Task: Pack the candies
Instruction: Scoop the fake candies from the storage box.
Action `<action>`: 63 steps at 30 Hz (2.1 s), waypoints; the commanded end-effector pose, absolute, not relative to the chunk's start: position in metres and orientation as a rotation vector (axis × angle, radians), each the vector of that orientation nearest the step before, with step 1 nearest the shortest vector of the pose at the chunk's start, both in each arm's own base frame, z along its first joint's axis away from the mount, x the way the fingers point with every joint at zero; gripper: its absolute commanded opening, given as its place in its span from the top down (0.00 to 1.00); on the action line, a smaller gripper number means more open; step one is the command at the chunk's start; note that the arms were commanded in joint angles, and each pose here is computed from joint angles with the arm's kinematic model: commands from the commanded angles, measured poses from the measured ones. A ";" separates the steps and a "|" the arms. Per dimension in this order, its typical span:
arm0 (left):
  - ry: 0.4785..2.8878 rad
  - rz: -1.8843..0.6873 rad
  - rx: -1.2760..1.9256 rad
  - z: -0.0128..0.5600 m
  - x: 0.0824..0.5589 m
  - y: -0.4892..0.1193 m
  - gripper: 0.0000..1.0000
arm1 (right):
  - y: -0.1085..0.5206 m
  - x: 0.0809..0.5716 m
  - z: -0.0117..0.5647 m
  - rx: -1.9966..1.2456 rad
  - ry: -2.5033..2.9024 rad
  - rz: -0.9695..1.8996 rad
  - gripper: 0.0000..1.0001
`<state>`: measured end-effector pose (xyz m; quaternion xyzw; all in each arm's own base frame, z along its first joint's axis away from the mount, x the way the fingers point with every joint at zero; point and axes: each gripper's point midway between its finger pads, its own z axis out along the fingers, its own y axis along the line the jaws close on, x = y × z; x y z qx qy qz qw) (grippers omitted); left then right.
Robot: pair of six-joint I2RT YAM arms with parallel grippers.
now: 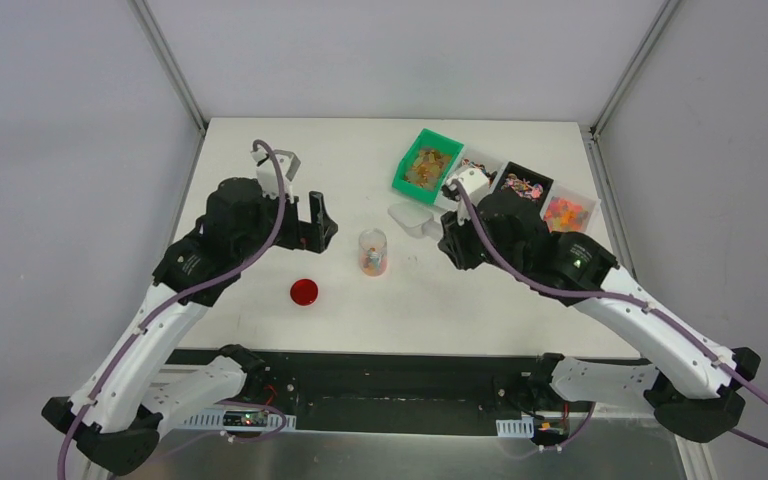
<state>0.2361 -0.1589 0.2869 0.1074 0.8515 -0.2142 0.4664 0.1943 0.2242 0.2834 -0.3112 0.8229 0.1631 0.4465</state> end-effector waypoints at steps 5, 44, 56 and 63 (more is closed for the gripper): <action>2.010 -0.416 0.246 0.283 0.228 -0.131 0.01 | 0.191 0.241 0.308 -0.325 2.168 0.217 1.00; 2.010 -0.404 0.313 0.255 0.212 -0.123 0.01 | 0.171 0.362 0.223 0.350 2.573 0.075 1.00; 2.023 -0.400 0.312 0.251 0.212 -0.123 0.01 | 0.176 0.383 0.198 0.359 2.620 0.050 1.00; 2.019 -0.389 0.303 0.252 0.213 -0.121 0.01 | 0.175 0.394 0.175 0.338 2.671 -0.038 1.00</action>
